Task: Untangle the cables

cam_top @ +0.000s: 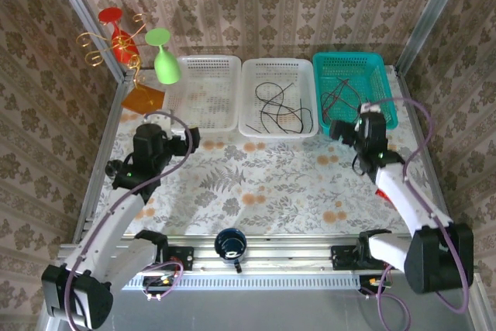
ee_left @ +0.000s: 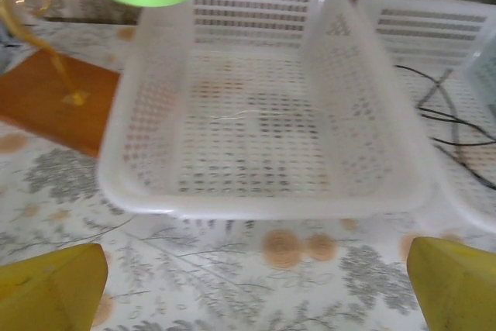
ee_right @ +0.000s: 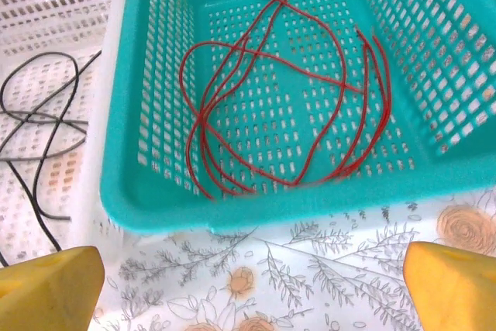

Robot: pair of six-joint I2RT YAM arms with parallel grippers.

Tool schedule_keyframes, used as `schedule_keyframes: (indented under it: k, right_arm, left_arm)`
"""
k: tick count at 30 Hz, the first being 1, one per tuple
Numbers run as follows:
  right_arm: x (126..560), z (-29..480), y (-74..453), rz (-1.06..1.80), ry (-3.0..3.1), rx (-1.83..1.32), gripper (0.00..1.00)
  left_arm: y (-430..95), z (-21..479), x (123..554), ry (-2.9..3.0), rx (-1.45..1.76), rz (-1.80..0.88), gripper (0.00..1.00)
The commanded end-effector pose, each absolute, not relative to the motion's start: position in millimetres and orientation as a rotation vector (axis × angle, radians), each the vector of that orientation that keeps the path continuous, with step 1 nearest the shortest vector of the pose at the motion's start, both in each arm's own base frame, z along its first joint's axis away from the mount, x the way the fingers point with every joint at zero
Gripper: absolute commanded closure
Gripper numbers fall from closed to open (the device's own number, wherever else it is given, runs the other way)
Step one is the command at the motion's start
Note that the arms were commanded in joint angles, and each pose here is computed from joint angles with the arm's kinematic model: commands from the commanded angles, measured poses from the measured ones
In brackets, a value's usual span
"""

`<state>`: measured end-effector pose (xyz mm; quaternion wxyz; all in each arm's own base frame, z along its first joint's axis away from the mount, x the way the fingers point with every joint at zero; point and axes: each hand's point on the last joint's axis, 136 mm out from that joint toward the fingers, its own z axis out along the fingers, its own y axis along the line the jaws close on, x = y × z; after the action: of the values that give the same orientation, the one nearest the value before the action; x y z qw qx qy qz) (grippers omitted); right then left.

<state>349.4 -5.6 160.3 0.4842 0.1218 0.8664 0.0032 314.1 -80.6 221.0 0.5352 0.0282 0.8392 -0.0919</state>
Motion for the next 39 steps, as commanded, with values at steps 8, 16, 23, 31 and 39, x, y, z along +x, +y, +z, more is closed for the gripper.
schedule_keyframes:
  k: [8, 16, 23, 31, 39]
  right_arm:
    - [342, 138, -29, -0.170, 1.874, 0.260, 0.00]
    - [370, 134, -31, -0.205, 1.801, 0.228, 0.00]
    - [384, 108, -19, -0.165, 1.832, 0.165, 0.00]
    - [395, 100, -15, -0.163, 1.886, 0.138, 0.00]
    - [396, 99, -15, -0.142, 1.899, 0.136, 0.00]
  left_arm:
    - [-35, 205, 318, 1.848, 0.090, 0.002, 0.00]
    - [-20, 190, 326, 1.733, 0.159, 0.154, 0.00]
    - [-18, 152, 343, 1.710, 0.136, 0.124, 0.00]
    - [-19, 125, 367, 1.716, 0.162, 0.140, 0.00]
    - [5, 103, 387, 1.821, 0.030, 0.226, 0.00]
